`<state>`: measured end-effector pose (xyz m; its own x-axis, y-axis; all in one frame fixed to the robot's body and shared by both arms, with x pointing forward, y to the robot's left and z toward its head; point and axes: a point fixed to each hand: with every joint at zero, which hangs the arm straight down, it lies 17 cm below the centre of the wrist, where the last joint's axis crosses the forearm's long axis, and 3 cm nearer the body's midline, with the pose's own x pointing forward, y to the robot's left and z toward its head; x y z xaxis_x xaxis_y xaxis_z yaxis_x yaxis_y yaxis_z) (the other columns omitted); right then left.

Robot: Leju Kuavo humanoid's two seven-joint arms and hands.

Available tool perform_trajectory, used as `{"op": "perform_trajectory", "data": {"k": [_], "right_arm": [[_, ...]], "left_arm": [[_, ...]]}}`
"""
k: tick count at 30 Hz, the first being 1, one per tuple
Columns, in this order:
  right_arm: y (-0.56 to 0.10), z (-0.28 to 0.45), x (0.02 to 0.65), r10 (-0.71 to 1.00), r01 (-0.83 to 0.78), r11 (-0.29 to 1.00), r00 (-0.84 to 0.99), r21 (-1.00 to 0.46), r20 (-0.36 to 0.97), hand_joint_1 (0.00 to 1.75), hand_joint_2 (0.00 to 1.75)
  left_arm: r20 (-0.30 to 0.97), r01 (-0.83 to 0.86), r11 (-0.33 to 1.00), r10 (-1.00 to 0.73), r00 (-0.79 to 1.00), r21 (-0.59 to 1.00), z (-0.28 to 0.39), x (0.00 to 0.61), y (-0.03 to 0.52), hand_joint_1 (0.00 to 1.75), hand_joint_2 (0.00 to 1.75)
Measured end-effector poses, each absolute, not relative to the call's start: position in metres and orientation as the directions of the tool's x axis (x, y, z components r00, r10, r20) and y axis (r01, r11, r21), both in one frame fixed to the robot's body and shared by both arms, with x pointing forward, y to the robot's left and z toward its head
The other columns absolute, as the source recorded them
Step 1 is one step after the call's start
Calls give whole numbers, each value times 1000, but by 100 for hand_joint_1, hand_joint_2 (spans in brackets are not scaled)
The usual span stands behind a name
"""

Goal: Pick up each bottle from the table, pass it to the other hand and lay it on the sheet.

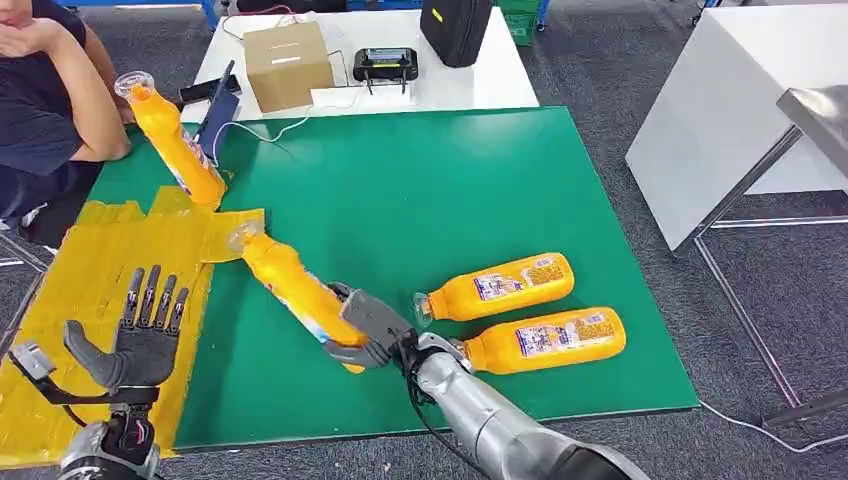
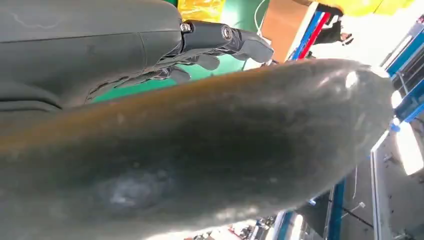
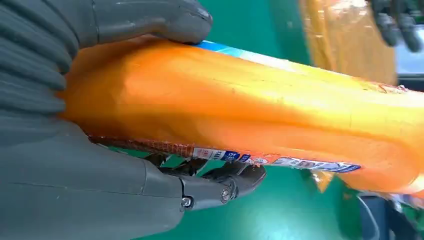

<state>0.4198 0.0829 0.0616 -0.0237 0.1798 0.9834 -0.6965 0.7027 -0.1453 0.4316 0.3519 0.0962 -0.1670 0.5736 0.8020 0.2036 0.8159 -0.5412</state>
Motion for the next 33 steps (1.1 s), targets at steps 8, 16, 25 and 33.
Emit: {"op": "perform_trajectory", "data": {"k": [8, 16, 25, 33], "right_arm": [[94, 89, 414, -6, -661, 750, 12, 13, 1000, 175, 175], [109, 104, 397, -21, -681, 732, -59, -25, 998, 175, 175], [156, 120, 347, -3, -784, 611, -140, -109, 990, 175, 175], [178, 114, 312, 27, -842, 514, -178, -167, 984, 175, 175]], "left_arm": [[789, 161, 806, 591, -166, -570, 90, 428, 360, 0, 0], [817, 171, 822, 564, -118, -543, 81, 415, 339, 0, 175], [857, 312, 827, 511, -67, -468, 91, 391, 263, 0, 175], [881, 388, 832, 463, -93, -396, 106, 378, 232, 0, 175]]}}
